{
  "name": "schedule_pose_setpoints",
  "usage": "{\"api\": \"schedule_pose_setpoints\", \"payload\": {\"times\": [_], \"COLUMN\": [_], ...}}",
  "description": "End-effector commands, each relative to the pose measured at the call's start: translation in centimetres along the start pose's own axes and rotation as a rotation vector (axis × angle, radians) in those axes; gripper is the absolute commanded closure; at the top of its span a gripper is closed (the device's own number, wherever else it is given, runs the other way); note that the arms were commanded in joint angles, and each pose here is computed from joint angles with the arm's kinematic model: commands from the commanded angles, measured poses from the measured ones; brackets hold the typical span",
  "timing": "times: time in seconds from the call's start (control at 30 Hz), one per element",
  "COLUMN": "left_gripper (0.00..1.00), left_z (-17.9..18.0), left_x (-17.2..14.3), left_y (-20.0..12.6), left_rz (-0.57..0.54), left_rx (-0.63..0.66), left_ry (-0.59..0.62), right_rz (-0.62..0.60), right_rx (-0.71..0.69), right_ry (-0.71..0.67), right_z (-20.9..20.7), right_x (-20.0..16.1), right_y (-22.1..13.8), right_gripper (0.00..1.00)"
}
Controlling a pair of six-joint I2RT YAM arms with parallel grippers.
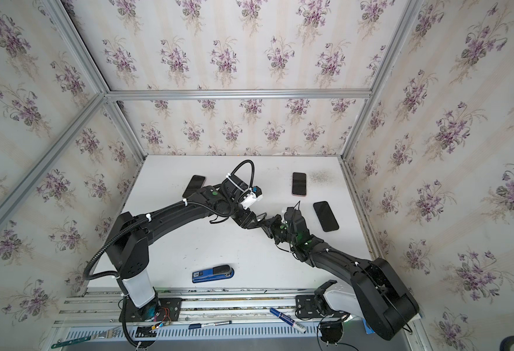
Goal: Take the phone out of the phone case
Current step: Remove the phone case from the phone.
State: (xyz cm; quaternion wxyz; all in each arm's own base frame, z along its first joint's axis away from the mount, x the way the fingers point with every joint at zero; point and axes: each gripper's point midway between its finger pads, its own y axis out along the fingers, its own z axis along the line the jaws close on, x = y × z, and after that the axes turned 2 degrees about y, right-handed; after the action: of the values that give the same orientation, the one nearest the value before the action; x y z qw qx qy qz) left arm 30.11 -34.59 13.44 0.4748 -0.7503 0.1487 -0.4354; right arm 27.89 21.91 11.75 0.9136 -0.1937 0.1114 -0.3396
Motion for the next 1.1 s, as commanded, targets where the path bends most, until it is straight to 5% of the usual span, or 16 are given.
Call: {"api": "schedule_pose_setpoints", "payload": {"times": [0.0, 0.37, 0.73, 1.07], "left_gripper": [0.44, 0.70, 0.85, 0.92], "left_z": [1.4, 1.8, 1.1, 3.2], "left_x": [0.2, 0.1, 2.1, 3.9], "left_y": [-0.1, -0.2, -1.4, -5.6], "left_rz": [0.001, -0.005, -0.073, -0.154], "left_rx": [0.083, 0.147, 0.150, 0.323], "left_ry": [0.028, 0.052, 0.052, 0.091], "right_rz": [0.004, -0.005, -0.011, -0.043], "right_rx": [0.078, 0.086, 0.082, 0.062], "right_ry": [-0.008, 0.009, 0.017, 0.050], "right_z": [2.0, 2.0, 2.0, 1.3], "right_x": [-0.1, 0.0, 0.1, 0.3], "right_y": [-0.2, -0.3, -0.6, -1.5], "right_gripper": [1.00, 1.00, 1.00, 1.00]}}
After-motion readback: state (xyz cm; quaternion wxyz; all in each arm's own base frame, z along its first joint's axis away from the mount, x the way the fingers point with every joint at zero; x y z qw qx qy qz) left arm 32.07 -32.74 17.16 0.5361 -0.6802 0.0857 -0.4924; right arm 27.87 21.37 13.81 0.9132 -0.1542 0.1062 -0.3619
